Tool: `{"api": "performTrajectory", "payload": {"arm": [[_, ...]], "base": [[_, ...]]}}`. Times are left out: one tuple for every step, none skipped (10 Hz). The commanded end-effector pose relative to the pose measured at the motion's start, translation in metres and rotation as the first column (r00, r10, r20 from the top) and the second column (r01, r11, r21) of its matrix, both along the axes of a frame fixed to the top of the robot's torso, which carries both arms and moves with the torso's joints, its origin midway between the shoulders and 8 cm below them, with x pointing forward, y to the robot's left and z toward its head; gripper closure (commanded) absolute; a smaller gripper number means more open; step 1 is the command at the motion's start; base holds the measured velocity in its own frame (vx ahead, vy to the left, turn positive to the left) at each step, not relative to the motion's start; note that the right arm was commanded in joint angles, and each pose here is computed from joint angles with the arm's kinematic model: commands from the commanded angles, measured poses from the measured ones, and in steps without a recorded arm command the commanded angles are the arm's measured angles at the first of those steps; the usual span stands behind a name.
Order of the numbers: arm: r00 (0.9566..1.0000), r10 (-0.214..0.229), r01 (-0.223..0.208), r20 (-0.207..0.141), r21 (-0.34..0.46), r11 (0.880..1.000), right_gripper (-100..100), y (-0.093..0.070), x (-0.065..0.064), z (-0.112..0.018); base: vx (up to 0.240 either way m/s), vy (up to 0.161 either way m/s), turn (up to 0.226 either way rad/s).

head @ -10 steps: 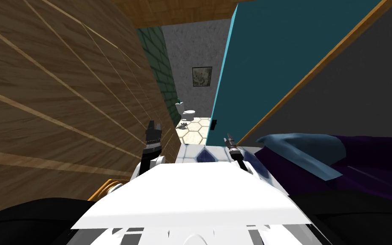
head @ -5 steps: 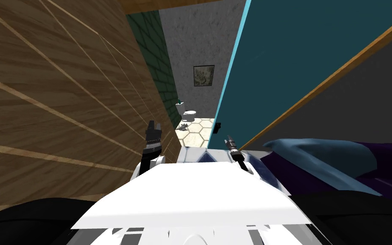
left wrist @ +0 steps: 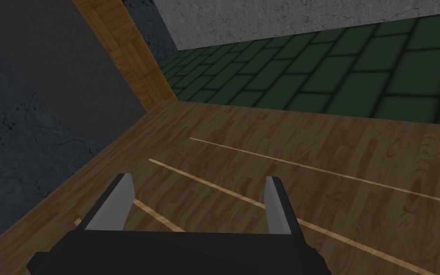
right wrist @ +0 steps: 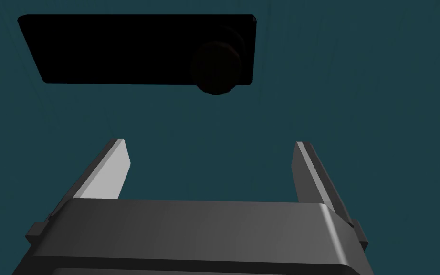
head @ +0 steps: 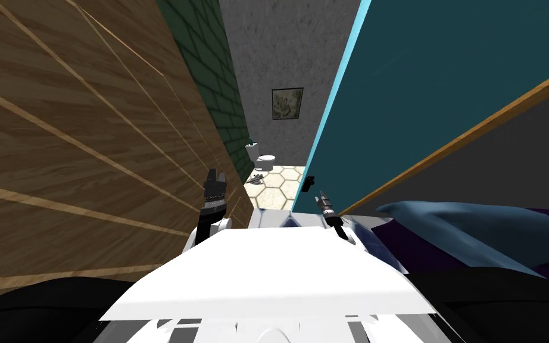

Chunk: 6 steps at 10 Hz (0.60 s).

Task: Pull the door open

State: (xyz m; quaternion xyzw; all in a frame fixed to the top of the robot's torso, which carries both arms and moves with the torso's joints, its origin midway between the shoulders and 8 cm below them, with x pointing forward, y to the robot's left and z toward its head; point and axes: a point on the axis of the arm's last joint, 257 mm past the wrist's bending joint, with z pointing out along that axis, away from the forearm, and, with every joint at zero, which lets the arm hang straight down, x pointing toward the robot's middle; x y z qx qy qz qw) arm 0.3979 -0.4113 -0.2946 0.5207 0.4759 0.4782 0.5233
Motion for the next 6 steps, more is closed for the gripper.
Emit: {"api": "performTrajectory", "payload": {"arm": [[1.0, -0.007, 0.007, -0.002, 0.0, 1.0, -100, -0.002, 0.005, 0.0], [1.0, -0.01, 0.01, -0.002, 0.0, 1.0, -100, -0.003, 0.006, -0.001], [0.9999, -0.014, 0.014, -0.004, -0.001, 1.0, -100, -0.004, 0.009, -0.001], [0.9998, -0.019, 0.019, -0.005, -0.001, 1.0, -100, -0.006, 0.012, -0.001], [0.9997, -0.023, 0.023, -0.006, -0.001, 1.0, -100, -0.007, 0.015, -0.001], [0.9996, -0.027, 0.027, -0.008, -0.001, 1.0, -100, -0.008, 0.018, -0.001]], "base": [[0.158, -0.004, 0.046], [0.195, -0.036, 0.043], [0.184, -0.038, 0.041], [0.181, -0.043, 0.048], [0.187, -0.043, 0.045], [0.183, -0.031, 0.047]]}}
